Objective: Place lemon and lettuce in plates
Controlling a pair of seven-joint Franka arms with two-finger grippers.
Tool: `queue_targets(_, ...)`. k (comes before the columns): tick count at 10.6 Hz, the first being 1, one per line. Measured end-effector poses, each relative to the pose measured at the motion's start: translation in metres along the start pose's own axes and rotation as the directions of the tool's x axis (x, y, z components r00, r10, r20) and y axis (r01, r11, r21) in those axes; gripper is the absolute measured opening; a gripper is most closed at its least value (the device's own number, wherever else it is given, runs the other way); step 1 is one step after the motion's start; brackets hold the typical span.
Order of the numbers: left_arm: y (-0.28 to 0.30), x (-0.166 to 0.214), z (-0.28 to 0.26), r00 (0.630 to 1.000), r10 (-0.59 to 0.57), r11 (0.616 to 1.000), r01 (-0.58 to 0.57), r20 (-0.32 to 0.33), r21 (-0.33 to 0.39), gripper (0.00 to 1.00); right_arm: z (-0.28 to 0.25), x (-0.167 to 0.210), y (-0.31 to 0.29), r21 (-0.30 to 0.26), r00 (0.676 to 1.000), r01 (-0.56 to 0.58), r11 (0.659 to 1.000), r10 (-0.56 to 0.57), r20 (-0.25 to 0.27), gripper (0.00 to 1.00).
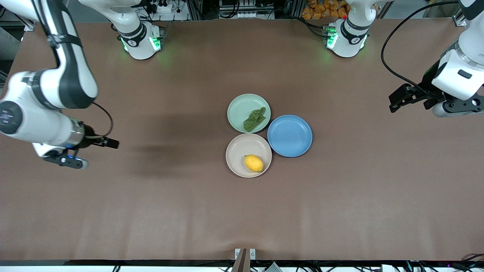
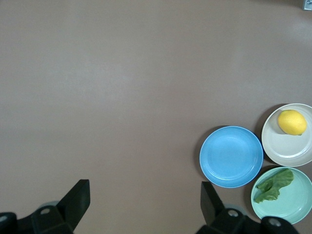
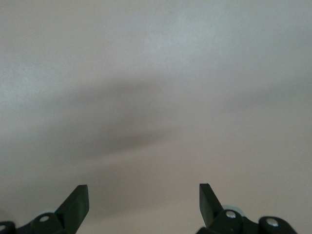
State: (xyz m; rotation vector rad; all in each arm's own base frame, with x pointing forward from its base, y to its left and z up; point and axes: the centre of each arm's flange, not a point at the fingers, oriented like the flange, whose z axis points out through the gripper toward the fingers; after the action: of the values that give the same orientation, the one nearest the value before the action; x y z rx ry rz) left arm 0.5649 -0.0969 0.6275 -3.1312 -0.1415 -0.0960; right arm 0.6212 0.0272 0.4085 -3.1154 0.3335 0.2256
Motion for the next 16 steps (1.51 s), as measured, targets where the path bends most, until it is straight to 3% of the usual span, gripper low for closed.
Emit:
queue_targets(3, -0.006, 0.001, 0.001, 1.000, 0.012, 1.000, -0.012, 0.002, 0.005, 1.00, -0.033, -0.002, 0.037, 0.000, 0.996, 0.070, 0.998, -0.070, -0.050, 1.00)
queue_targets(9, -0.006, -0.004, -0.002, 0.999, 0.027, 1.000, -0.028, 0.016, 0.012, 1.00, -0.108, -0.039, 0.059, 0.002, 0.998, 0.057, 0.998, -0.057, -0.021, 1.00)
queue_targets(16, -0.005, -0.006, -0.001, 0.998, 0.049, 0.999, -0.050, 0.029, 0.015, 1.00, -0.211, -0.072, 0.080, -0.015, 0.992, 0.036, 0.999, -0.038, -0.120, 1.00)
